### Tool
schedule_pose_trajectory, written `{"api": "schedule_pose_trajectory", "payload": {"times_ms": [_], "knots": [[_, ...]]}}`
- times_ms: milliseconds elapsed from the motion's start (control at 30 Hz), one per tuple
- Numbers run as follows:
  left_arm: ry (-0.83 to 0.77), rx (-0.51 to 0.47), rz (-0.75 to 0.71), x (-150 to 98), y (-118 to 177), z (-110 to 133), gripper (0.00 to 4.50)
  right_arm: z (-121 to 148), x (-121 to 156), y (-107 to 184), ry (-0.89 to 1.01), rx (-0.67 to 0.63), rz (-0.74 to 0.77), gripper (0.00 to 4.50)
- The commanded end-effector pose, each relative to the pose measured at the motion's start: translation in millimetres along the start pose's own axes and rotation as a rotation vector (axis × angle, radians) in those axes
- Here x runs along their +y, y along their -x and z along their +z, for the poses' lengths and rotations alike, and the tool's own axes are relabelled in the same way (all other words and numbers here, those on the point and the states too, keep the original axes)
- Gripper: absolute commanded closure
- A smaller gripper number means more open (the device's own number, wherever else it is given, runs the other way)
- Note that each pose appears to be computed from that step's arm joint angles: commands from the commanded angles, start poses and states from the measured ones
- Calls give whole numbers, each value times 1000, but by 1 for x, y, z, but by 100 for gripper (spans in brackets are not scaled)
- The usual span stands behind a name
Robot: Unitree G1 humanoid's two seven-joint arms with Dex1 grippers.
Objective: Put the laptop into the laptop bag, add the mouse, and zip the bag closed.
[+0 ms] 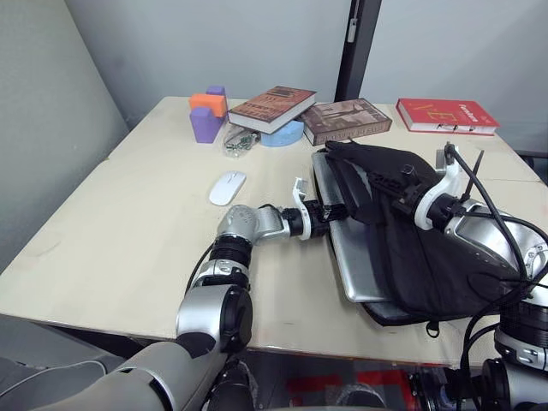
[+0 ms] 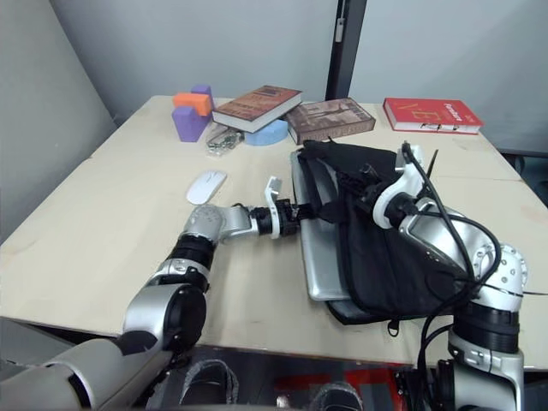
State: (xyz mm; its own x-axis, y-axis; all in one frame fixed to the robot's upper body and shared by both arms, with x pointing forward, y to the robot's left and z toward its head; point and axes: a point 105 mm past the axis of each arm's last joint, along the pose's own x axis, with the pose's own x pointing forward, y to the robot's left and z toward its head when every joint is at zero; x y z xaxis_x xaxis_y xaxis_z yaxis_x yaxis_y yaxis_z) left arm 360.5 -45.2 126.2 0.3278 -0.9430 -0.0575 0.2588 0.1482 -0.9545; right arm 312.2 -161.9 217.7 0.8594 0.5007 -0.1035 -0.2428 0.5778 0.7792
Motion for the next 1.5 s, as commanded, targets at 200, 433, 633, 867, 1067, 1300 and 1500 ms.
{"api": "schedule_pose_trajectory", "payload": {"times_ms": [200,433,633,867,1067,1300,1500], "knots": [[-31,-27,-101,-35,-29,2,421,9,15,3,-2,-42,46,447],[16,3,-180,-56,-48,-8,421,9,16,3,-2,-44,46,447],[30,5,-192,-61,-51,-7,421,9,16,3,-4,-49,43,447],[-37,86,-187,-66,-62,-25,421,9,16,2,-4,-46,41,447],[-71,119,-121,-59,-68,-33,421,9,17,1,-2,-39,43,447],[25,61,-181,-72,-73,-26,421,7,17,0,-4,-32,44,447],[-1,127,-113,-58,-74,-40,421,6,17,-1,-7,-30,45,447]]}}
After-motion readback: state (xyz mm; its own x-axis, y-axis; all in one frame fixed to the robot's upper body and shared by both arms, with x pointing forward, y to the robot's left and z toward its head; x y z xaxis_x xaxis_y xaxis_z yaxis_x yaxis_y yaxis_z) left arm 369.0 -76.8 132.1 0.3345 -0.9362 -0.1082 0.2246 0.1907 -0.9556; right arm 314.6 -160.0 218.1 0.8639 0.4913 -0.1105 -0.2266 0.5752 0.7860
